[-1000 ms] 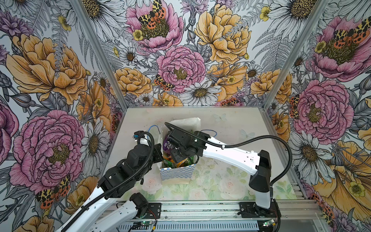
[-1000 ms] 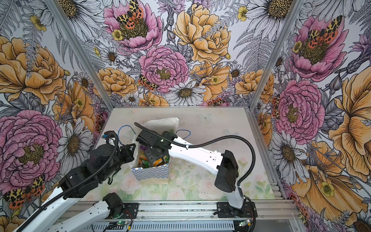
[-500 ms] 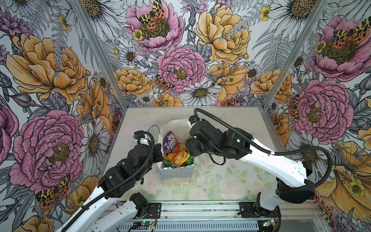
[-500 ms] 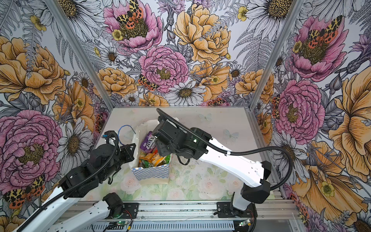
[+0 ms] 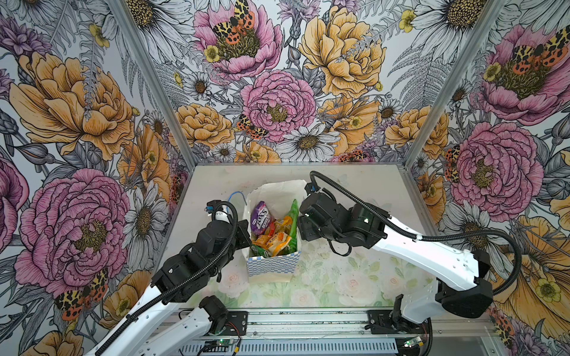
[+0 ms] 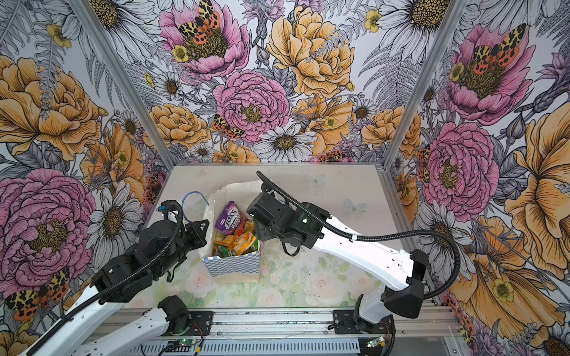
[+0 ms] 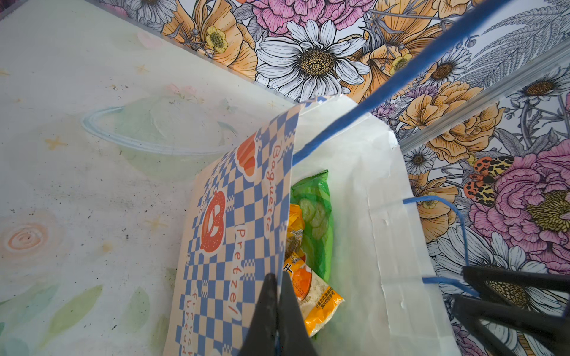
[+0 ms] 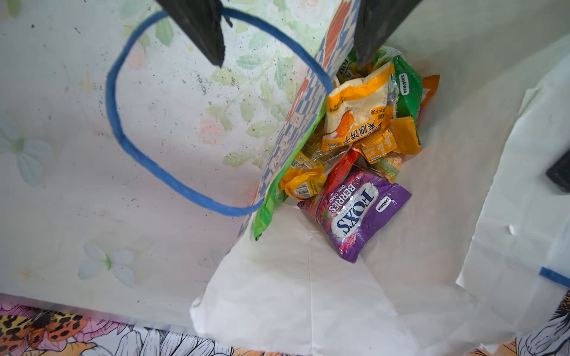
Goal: Place the snacks into the paper bag
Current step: 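Open the right gripper to drop the snack and raise it slightly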
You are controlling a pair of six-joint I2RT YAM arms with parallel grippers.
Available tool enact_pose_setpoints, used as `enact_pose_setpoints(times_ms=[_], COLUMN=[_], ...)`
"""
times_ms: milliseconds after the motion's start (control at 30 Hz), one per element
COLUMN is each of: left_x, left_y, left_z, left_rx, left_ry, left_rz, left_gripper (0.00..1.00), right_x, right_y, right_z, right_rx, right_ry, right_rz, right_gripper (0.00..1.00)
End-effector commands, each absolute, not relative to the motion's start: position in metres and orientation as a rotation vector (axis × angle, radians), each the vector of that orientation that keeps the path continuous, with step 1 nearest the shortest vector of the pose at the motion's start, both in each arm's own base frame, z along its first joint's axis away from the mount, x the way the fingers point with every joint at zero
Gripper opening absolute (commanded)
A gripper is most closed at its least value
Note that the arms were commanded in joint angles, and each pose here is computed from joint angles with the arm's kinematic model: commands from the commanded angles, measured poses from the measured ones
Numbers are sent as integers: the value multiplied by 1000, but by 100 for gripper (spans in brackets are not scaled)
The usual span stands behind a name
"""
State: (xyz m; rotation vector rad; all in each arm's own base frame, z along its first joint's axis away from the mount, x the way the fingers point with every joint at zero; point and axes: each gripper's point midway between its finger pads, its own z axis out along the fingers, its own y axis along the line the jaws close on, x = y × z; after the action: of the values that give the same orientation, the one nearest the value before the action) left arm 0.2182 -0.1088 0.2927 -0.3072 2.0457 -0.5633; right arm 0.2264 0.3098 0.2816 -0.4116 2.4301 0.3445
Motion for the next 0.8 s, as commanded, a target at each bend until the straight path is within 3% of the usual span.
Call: enact_pose_setpoints(times_ms=[0,267,467,767], left_x=[222,222,223,223], left_y=[-113,-114,-114,-116], left_z=[307,303,305,304], left_rx=[-335,-337,-335,-336], left_ry=[1991,1994,1990,1993], left_rz=[-633,-636,-636,-642], left_gripper=[0,0,0,0], right_x=[232,242,242,247], right_y=[328,336,333,336], right_z=[278,276,290,282], right_rx=[-381,-289,-273,-279], right_ry=[2432,2415,2378,2387], right_rz=[467,608,619,579], right_gripper=[67,66,76,78])
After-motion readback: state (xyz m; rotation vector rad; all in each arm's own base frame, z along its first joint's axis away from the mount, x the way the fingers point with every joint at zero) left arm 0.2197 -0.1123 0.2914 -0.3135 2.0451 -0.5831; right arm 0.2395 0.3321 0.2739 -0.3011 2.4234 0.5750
